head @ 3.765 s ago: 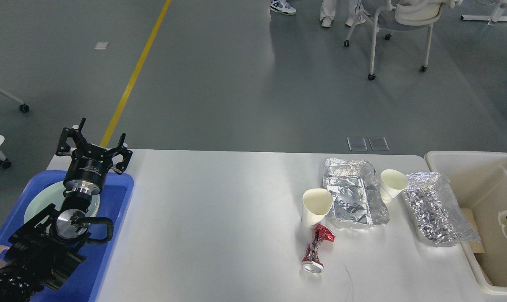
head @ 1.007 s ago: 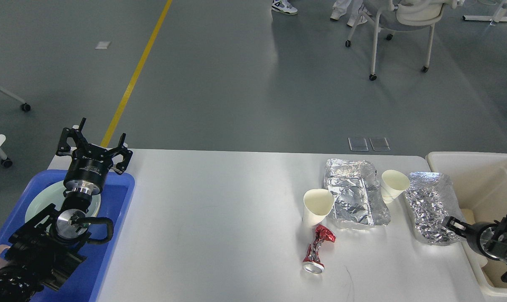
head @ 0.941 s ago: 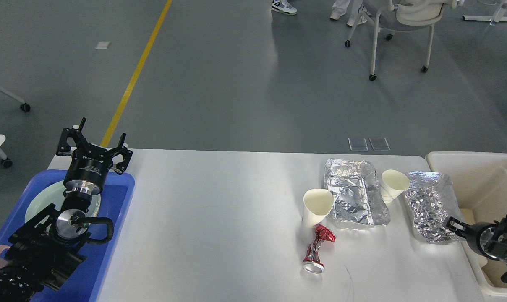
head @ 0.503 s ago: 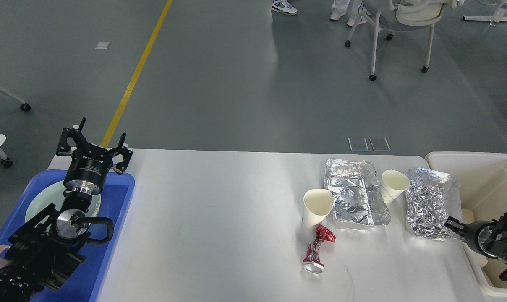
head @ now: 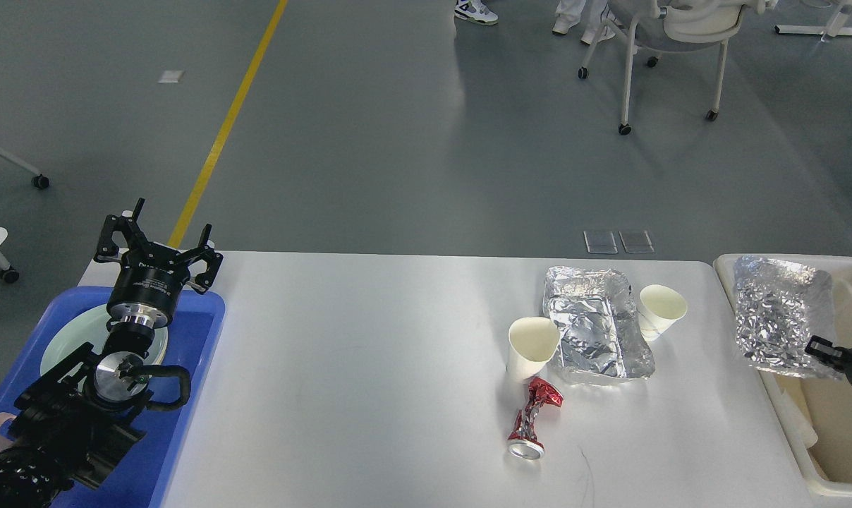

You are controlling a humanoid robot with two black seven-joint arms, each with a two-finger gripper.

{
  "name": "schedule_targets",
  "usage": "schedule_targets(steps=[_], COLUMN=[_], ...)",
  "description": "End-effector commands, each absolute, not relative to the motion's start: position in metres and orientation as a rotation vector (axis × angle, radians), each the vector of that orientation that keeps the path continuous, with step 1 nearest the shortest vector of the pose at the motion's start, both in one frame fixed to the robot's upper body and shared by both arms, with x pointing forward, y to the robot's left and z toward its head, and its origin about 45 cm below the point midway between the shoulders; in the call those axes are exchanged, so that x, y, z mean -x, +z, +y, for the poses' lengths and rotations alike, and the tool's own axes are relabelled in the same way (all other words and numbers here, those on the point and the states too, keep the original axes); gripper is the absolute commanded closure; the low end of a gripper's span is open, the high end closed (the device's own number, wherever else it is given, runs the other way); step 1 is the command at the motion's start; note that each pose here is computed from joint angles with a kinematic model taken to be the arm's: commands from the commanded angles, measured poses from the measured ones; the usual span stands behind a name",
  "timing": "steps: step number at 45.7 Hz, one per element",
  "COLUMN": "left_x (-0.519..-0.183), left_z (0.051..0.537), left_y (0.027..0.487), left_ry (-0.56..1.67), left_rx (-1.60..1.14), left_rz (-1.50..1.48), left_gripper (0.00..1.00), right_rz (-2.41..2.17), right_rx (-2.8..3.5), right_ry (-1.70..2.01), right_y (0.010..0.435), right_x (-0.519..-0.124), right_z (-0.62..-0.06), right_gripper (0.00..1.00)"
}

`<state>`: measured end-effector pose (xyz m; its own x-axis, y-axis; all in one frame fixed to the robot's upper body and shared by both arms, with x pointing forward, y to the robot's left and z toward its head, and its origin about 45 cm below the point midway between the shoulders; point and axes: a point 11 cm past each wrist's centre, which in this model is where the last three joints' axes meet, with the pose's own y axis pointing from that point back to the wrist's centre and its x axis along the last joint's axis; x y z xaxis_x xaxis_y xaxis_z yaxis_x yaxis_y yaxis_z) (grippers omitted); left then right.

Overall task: Tidy desktop
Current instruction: 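Grasp the foil packet, lift it and drop it into the bin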

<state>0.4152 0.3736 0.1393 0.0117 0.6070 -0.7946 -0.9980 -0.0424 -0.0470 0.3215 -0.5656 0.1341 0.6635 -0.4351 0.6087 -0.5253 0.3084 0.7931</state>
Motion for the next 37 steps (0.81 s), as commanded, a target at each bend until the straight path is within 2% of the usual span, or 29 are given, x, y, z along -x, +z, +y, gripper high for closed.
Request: schedule_targets(steps=[1,9,15,21,29,37], left_x=[-0.415,-0.415,-0.415,-0.415,-0.415,-0.415], left_z=[0.374,0.374,0.374,0.374,0.374,0.374], left_y=[0.139,0.139,0.139,0.139,0.139,0.139], left_ry=[1.467,1.467,1.466,1.466,1.466,1.466], left_rx=[0.767,0.77,0.769,0.768,0.769,0.768], left_rz=[0.669,0.668,0.669,0.669,0.669,0.669], left_gripper=[0.02,0.02,0.02,0.02,0.02,0.02], right_rz=[-0.963,-0.919,-0.785,-0.542,-0.253,-0.177], right_rx=[-1.369,-1.485,-1.624,-1.768,-1.913,-1.921], right_ry=[0.105,0.21,0.255,0.298,0.324,0.339], right_y=[0.189,0.263,0.301,0.332,0.351,0.35], right_x=[-0.364,-0.423,-0.44,-0.43,-0.388,-0.377], right_z=[-0.559,-0.511,-0.451,-0.374,-0.289,-0.268], right_gripper=[1.0,1.0,1.0,1.0,1.0,1.0])
